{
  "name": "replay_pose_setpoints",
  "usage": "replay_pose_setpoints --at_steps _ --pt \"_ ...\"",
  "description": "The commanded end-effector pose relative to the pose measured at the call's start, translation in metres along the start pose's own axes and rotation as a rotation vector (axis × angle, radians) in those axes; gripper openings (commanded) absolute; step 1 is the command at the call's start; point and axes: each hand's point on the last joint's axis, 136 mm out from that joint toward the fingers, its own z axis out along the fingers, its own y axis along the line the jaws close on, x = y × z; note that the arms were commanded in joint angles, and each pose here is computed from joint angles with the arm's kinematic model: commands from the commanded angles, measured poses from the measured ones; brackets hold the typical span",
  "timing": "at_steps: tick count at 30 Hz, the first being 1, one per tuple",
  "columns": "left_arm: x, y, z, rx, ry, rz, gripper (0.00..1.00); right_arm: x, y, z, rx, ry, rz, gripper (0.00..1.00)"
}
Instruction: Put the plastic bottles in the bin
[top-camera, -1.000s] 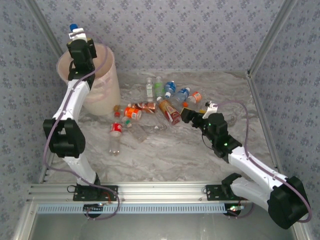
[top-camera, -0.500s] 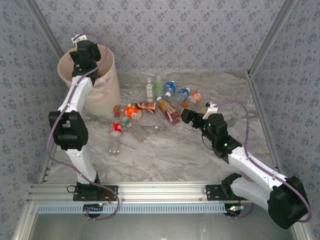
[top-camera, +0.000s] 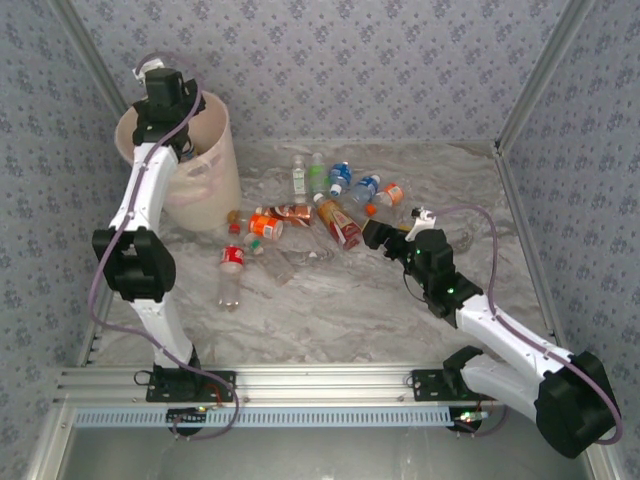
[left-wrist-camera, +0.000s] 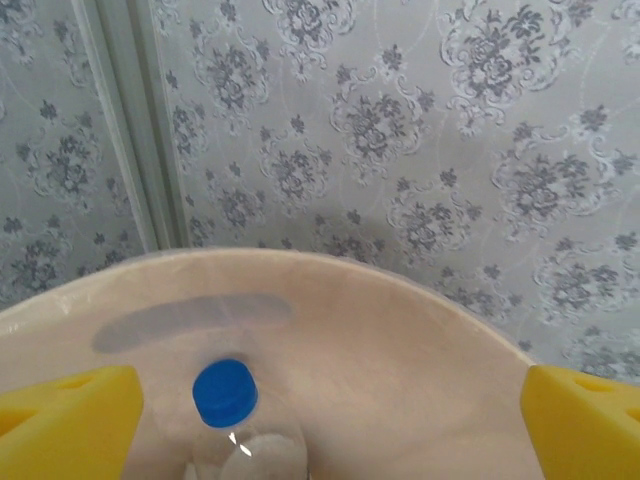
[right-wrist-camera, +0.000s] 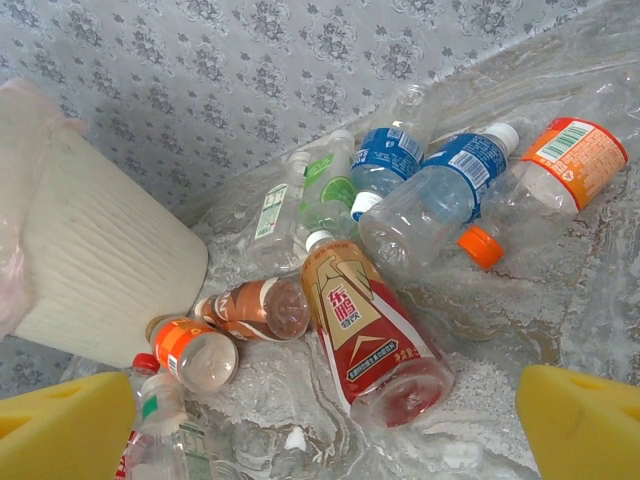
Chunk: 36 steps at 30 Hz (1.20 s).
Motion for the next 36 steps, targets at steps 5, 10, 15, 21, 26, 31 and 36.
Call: replay_pose_setpoints --at_steps 5,10,15,21,26,31,36 --pt "-0.027 -0.023 -0.062 0.113 0.018 -0.046 0.98 0.007 -0.009 0.007 0.027 0.032 0.021 1.0" --pt "-0.02 -0.04 -0.111 0.165 0.044 -0.016 0.98 0.01 -0.011 0.012 0.03 0.055 0.031 1.0" --pt "0.001 -0.071 -0.173 0.35 0.093 0.002 0.98 0.013 -0.011 0.017 0.031 0.102 0.031 1.0" --pt "0.051 -0.082 -0.229 0.459 0.194 -0.017 0.98 0.014 -0.012 0.023 0.02 0.107 0.048 1.0" --pt "0.114 -0.08 -0.254 0.539 0.367 -0.003 0.98 0.016 -0.014 0.023 0.025 0.118 0.055 1.0" --pt "0.174 -0.062 -0.271 0.574 0.541 0.036 0.98 0.018 -0.02 0.024 0.04 0.125 0.073 1.0" --pt "0.238 -0.025 -0.272 0.455 0.723 0.136 0.98 0.016 -0.025 0.024 0.061 0.119 0.074 1.0"
